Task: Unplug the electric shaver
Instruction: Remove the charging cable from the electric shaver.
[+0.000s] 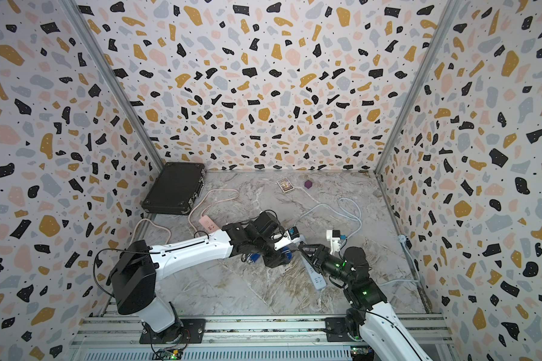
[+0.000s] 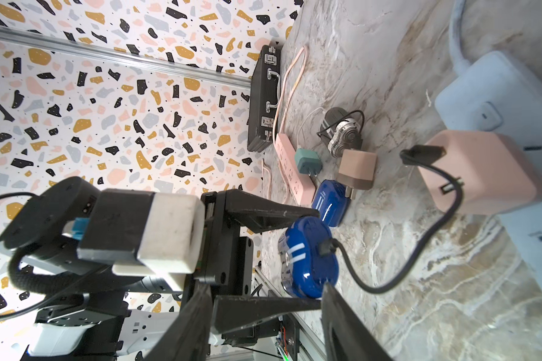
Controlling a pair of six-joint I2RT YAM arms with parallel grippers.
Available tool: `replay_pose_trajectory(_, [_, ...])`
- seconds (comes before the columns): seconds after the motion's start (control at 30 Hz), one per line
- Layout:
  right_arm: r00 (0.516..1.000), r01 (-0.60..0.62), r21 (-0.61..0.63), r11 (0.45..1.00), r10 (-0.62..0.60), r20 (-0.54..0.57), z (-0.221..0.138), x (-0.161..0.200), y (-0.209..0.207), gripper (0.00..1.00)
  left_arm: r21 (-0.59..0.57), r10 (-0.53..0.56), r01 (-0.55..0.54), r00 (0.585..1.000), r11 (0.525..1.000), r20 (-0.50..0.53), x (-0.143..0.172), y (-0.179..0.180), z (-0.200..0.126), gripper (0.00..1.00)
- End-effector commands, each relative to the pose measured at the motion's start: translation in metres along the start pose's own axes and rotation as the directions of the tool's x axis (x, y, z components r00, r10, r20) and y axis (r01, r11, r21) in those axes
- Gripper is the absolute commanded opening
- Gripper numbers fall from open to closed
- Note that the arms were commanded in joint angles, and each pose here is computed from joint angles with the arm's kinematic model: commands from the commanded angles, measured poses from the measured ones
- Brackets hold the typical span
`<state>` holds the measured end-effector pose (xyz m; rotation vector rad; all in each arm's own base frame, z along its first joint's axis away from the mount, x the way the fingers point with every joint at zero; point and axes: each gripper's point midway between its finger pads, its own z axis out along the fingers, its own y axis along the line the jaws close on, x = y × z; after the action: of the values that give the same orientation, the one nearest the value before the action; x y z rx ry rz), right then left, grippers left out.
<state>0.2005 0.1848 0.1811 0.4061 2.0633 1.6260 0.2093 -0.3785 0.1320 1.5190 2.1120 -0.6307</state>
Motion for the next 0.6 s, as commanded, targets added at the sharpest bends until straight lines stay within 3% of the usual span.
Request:
replay_pose_trajectory(0.0, [1.0,0.004,-0.049,0.999,-0.003,0.008,0.0,-0.003,0.012,0.56,-0.016,0.022,-0.021,0.996,1.0,0.081,-0.031,-0.004,-0.022,0.54])
replay_pose_trajectory(0.27, [0.999,-0.016,0.013,1.0,0.016,-0.041,0.003,0.004,0.0,0.54,-0.024,0.035,-0.033,0.996,0.999,0.088,-0.037,-0.007,-0.025,0.54])
replay_pose_trajectory(0.57, [0.999,-0.034,0.003,0.999,0.034,-0.043,0.01,0.0,-0.001,0.52,-0.053,0.041,-0.037,0.996,0.998,0.084,-0.04,-0.004,-0.029,0.54])
